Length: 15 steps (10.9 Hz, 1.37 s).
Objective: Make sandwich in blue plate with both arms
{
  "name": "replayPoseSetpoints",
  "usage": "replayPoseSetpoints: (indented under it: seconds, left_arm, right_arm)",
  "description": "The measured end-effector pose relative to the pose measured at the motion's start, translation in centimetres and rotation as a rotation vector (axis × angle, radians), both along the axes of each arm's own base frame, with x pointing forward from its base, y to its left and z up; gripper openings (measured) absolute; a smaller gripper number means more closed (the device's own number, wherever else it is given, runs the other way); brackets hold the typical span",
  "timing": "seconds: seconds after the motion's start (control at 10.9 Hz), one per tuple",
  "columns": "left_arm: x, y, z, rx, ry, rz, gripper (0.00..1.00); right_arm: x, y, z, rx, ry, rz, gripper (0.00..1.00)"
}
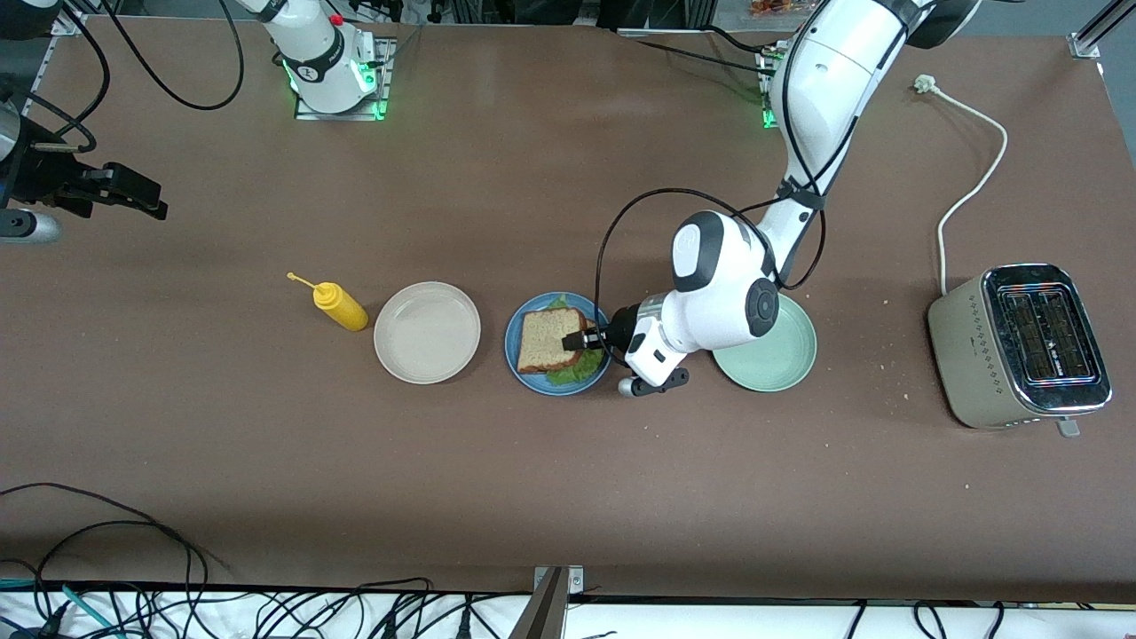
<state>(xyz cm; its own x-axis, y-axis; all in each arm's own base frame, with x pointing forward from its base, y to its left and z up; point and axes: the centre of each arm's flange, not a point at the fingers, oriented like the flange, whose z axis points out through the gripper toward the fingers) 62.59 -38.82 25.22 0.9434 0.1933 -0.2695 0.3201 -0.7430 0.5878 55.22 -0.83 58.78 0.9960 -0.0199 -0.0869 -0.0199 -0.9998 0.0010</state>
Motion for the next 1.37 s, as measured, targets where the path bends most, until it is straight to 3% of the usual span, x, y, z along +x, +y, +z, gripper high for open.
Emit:
replayPoseSetpoints:
  seconds: [0.27, 0.64, 1.01, 1.19, 1.37]
  left_arm:
    - [0.1, 0.5, -0.7, 0.009, 0.008, 0.006, 0.98]
    - [2.1, 4.2, -0.6, 0.02, 0.005, 0.06, 1.0]
    - [3.2, 8.0, 6.5, -0.014, -0.049, 0.099, 1.0]
    - [3.5, 14.6, 10.2, -0.008, -0.071, 0.184, 1.0]
    - [1.9, 20.0, 14.8, -0.007, -0.093, 0.23, 1.0]
  right_arm:
    - [0.0, 0.0, 0.0, 0.0, -0.001, 0.0, 1.0]
    - [0.0, 0.0, 0.1, 0.0, -0.001, 0.0, 1.0]
    - [0.0, 0.0, 0.1, 0.0, -0.001, 0.001, 1.0]
    - [0.0, 0.1, 0.1, 0.0, -0.002, 0.001, 1.0]
    - [0.1, 0.1, 0.1, 0.0, -0.002, 0.001, 1.0]
